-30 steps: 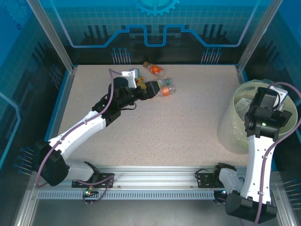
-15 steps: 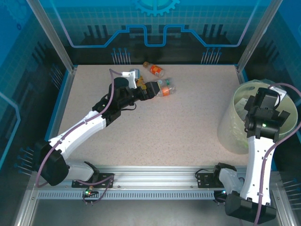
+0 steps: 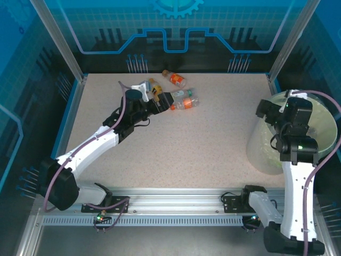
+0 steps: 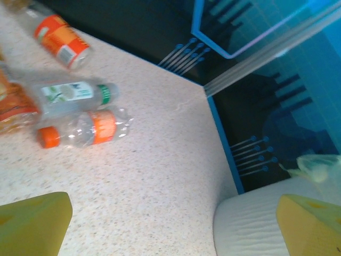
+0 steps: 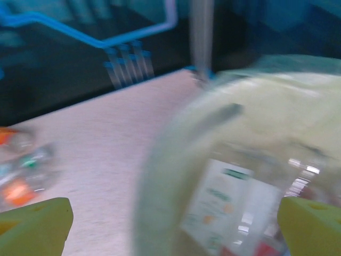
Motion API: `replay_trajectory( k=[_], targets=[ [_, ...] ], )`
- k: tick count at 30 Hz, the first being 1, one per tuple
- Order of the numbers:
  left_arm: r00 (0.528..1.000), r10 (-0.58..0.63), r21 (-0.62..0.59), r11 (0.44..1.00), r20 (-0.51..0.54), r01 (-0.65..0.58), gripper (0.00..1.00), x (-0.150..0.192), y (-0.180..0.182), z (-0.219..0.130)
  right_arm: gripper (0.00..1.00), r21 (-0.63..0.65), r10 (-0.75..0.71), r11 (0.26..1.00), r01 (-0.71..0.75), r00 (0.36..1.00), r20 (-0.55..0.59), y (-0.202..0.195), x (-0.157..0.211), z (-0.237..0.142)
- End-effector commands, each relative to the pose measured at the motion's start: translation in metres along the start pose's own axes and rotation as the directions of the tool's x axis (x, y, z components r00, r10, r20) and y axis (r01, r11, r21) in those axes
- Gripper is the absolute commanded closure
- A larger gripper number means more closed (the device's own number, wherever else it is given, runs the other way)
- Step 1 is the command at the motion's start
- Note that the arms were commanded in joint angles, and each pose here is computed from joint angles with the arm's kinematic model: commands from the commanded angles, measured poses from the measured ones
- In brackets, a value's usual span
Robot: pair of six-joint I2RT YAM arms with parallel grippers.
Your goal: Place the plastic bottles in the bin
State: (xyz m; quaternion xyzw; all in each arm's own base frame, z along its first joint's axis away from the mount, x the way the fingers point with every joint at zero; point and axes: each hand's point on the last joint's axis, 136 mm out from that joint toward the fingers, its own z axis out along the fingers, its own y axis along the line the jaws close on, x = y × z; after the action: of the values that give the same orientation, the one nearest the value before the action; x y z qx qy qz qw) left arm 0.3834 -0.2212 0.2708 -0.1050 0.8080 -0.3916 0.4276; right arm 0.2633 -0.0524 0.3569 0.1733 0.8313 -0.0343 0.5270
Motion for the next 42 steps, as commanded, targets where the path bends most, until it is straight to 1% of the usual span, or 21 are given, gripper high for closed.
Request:
replay_trajectory(
  k=[1,3,6,7,10,15,17,19,21,24,26,29,32,36,38,39,40,42],
  targets=[
    [0.994,-0.104,-0.084,0.991,0.044,0.107,0.01,-0.005,0.027,-0.009,0.0,-0.309,-0.015,0.951,0.035,0.998,0.067,0.069,-0.021,-0.015],
    [0.988,-0.141,-0.136,0.98,0.063,0.149,0.01,-0.006,0.043,-0.013,0.0,-0.433,-0.051,0.898,0.082,0.995,0.084,0.105,-0.023,-0.019],
    [0.983,-0.175,-0.188,0.965,0.063,0.184,0.01,-0.002,0.062,-0.018,0.0,-0.568,-0.129,0.809,0.154,0.988,0.084,0.152,-0.016,-0.018],
    [0.981,-0.184,-0.201,0.961,0.06,0.192,0.01,-0.001,0.066,-0.019,0.0,-0.595,-0.156,0.785,0.175,0.984,0.083,0.165,-0.012,-0.016],
    [0.979,-0.197,-0.244,0.948,0.048,0.203,0.01,0.004,0.078,-0.023,0.0,-0.65,-0.239,0.725,0.227,0.968,0.072,0.201,0.004,-0.001],
    [0.979,-0.204,-0.309,0.929,0.027,0.202,0.01,0.011,0.09,-0.027,0.0,-0.698,-0.346,0.673,0.245,0.938,-0.005,0.248,0.039,0.05],
    [0.978,-0.207,-0.332,0.921,0.021,0.202,0.01,0.014,0.095,-0.027,0.0,-0.686,-0.398,0.684,0.25,0.915,-0.063,0.26,0.058,0.079],
    [0.978,-0.209,-0.343,0.918,0.012,0.2,0.01,0.017,0.098,-0.027,0.0,-0.686,-0.458,0.673,0.275,0.884,-0.094,0.272,0.075,0.104],
    [0.977,-0.212,-0.355,0.913,0.001,0.199,0.01,0.02,0.101,-0.026,0.0,-0.709,-0.543,0.619,0.338,0.836,-0.076,0.284,0.092,0.126],
    [0.976,-0.218,-0.378,0.904,-0.011,0.198,0.01,0.023,0.106,-0.026,0.0,-0.723,-0.675,0.518,0.457,0.738,-0.018,0.296,0.115,0.159],
    [0.976,-0.218,-0.39,0.9,-0.013,0.195,0.01,0.024,0.109,-0.028,0.0,-0.731,-0.753,0.425,0.533,0.656,0.04,0.303,0.13,0.178],
    [0.977,-0.214,-0.406,0.894,-0.008,0.193,0.01,0.025,0.115,-0.03,0.0,-0.744,-0.829,0.29,0.602,0.546,0.118,0.313,0.153,0.205],
    [0.976,-0.216,-0.418,0.887,-0.005,0.195,0.01,0.027,0.121,-0.033,0.0,-0.758,-0.873,0.18,0.627,0.456,0.17,0.323,0.176,0.227],
    [0.976,-0.219,-0.437,0.878,0.0,0.196,0.01,0.029,0.129,-0.037,0.02,-0.757,-0.904,0.091,0.647,0.373,0.21,0.334,0.197,0.252],
    [0.976,-0.218,-0.449,0.872,0.003,0.196,0.01,0.03,0.133,-0.039,0.02,-0.75,-0.924,0.056,0.659,0.319,0.21,0.336,0.21,0.263],
    [0.977,-0.215,-0.454,0.87,0.004,0.194,0.01,0.029,0.135,-0.04,0.02,-0.746,-0.93,0.038,0.664,0.297,0.216,0.339,0.212,0.263],
    [0.977,-0.215,-0.46,0.867,0.004,0.193,0.01,0.03,0.137,-0.041,0.02,-0.76,-0.943,0.013,0.65,0.261,0.207,0.338,0.229,0.269],
    [0.977,-0.215,-0.466,0.863,0.009,0.195,0.01,0.029,0.139,-0.042,0.02,-0.767,-0.953,-0.016,0.641,0.222,0.206,0.339,0.244,0.273]
  ],
)
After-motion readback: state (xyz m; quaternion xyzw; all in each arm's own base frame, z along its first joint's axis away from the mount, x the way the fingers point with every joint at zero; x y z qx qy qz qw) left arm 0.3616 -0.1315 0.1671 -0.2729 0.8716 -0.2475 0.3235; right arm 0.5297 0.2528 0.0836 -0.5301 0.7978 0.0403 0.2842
